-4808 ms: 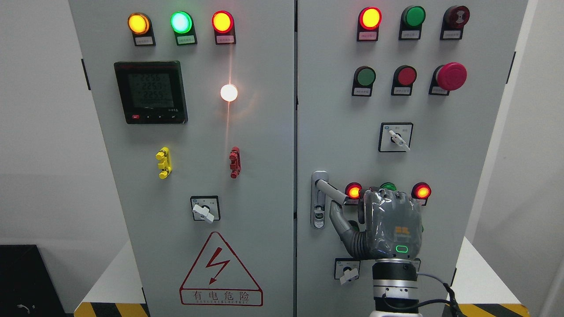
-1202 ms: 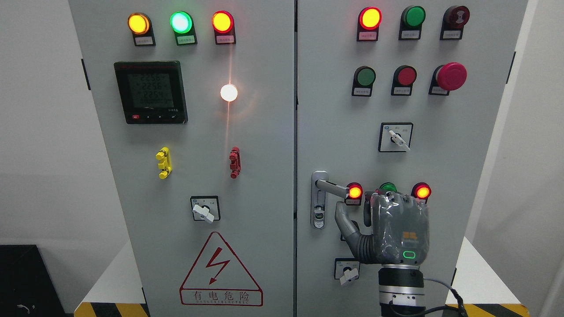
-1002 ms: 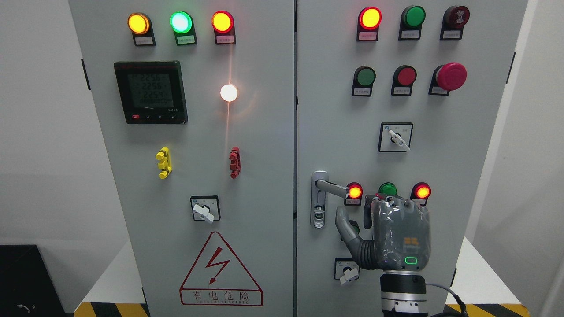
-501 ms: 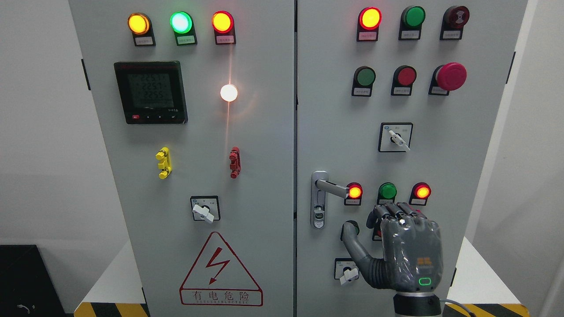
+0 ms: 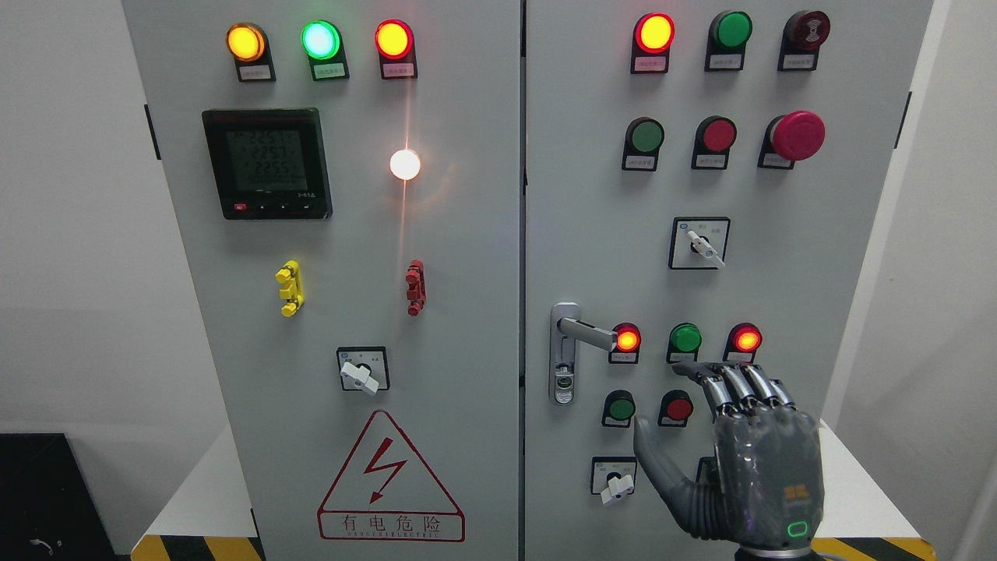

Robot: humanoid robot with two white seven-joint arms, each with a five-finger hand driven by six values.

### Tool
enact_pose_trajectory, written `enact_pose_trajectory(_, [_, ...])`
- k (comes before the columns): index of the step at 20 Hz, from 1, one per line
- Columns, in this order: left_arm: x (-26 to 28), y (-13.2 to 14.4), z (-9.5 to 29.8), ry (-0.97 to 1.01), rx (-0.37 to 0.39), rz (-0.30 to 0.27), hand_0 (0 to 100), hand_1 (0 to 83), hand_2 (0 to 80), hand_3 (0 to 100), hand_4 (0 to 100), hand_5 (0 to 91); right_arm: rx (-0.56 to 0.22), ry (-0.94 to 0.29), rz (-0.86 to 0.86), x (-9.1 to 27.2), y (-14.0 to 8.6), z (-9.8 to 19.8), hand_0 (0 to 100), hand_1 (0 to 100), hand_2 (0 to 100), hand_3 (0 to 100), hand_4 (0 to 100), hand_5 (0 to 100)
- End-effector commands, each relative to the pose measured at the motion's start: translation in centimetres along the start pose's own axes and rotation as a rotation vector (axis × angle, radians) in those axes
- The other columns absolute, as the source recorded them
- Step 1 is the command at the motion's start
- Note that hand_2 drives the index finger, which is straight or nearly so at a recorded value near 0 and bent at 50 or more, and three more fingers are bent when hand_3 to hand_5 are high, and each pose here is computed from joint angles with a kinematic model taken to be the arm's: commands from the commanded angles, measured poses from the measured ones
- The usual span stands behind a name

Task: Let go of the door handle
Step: 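Open the right hand and pull it away from the handle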

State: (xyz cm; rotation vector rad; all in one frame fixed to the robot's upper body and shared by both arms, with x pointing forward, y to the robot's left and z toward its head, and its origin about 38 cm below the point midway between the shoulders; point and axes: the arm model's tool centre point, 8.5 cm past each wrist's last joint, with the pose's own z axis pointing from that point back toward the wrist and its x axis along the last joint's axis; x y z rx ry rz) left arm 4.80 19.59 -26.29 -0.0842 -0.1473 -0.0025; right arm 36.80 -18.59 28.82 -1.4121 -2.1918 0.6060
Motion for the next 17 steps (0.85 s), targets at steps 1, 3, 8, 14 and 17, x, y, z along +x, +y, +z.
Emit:
enact_pose_trajectory(1, [0.0,0.0,0.0,-0.001,-0.001,0.000,12,55.6,0.0,0,0,0.0,-0.036,-0.034,0.009,-1.9,-2.3,0.4,39,22,9,17,18,7])
enact_pose_trajectory(3, [0.0,0.0,0.0,-0.001,-0.001,0.000,12,55.6,0.0,0,0,0.0,-0.021,-0.034,0.006,-1.9,-2.1,0.5,39,22,8,16,17,5])
enact_pose_trajectory(8, [0.0,0.0,0.0,-0.001,-0.001,0.000,12,55.6,0.0,0,0,0.0,-0.002,-0.044,-0.009,-1.3,-1.7,1.0,40,22,5,14,13,0])
enact_pose_trajectory(14, [0.0,0.0,0.0,-0.001,-0.001,0.000,12,55.6,0.0,0,0,0.0,0.009,-0.048,-0.013,-1.2,-1.7,1.4,40,20,4,13,12,0])
enact_pose_trajectory(17, [0.0,0.0,0.0,-0.001,-0.001,0.000,12,55.6,0.0,0,0,0.0,0.015,-0.056,-0.022,-1.0,-1.5,1.7,41,19,3,12,11,0])
